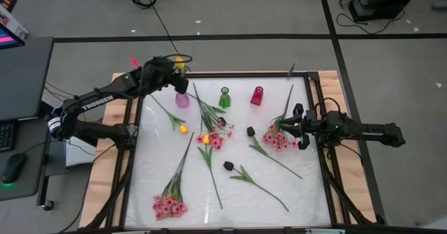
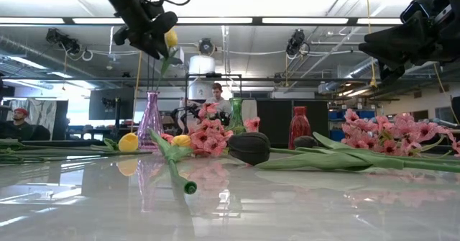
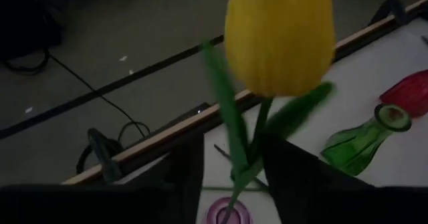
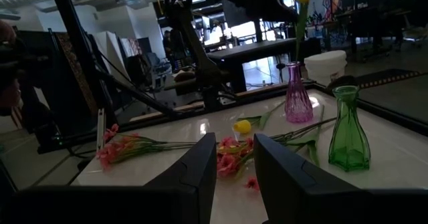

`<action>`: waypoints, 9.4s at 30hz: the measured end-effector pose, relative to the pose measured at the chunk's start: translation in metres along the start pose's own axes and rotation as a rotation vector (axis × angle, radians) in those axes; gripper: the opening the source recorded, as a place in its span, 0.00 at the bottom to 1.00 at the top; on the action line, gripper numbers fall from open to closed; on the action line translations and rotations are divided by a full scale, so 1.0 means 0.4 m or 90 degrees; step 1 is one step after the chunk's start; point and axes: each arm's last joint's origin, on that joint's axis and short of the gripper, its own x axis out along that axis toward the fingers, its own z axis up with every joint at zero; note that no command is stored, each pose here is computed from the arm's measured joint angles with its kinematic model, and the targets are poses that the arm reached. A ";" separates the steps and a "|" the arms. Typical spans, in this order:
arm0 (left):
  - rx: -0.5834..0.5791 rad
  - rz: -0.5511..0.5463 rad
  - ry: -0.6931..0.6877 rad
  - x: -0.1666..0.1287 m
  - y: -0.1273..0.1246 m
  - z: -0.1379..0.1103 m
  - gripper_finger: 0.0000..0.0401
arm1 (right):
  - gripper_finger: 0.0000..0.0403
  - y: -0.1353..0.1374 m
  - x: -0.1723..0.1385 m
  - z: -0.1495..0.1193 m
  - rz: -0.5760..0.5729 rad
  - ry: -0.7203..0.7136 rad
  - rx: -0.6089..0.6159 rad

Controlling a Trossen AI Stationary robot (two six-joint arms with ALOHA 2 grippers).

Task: Sort flowers into vase by color
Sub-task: Put the left yellow flower into the purple vase, then put the bottom yellow flower into the purple vase

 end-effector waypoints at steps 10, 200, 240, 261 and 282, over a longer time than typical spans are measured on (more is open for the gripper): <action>0.041 -0.005 0.097 -0.016 0.011 -0.038 0.51 | 0.27 0.000 0.000 0.000 0.000 0.000 0.000; -0.474 -0.057 0.653 -0.031 -0.531 -0.320 0.02 | 0.27 0.001 0.000 0.006 0.003 -0.015 0.000; -0.008 -0.296 0.062 -0.223 -0.187 -0.002 0.02 | 0.27 0.001 0.000 0.005 0.003 -0.014 0.000; 0.198 -0.197 -0.322 -0.342 0.016 0.118 0.02 | 0.27 0.001 0.000 0.005 0.003 -0.014 0.000; 0.104 -0.099 -0.425 -0.291 0.064 0.073 0.02 | 0.27 0.001 0.000 0.005 0.003 -0.014 0.000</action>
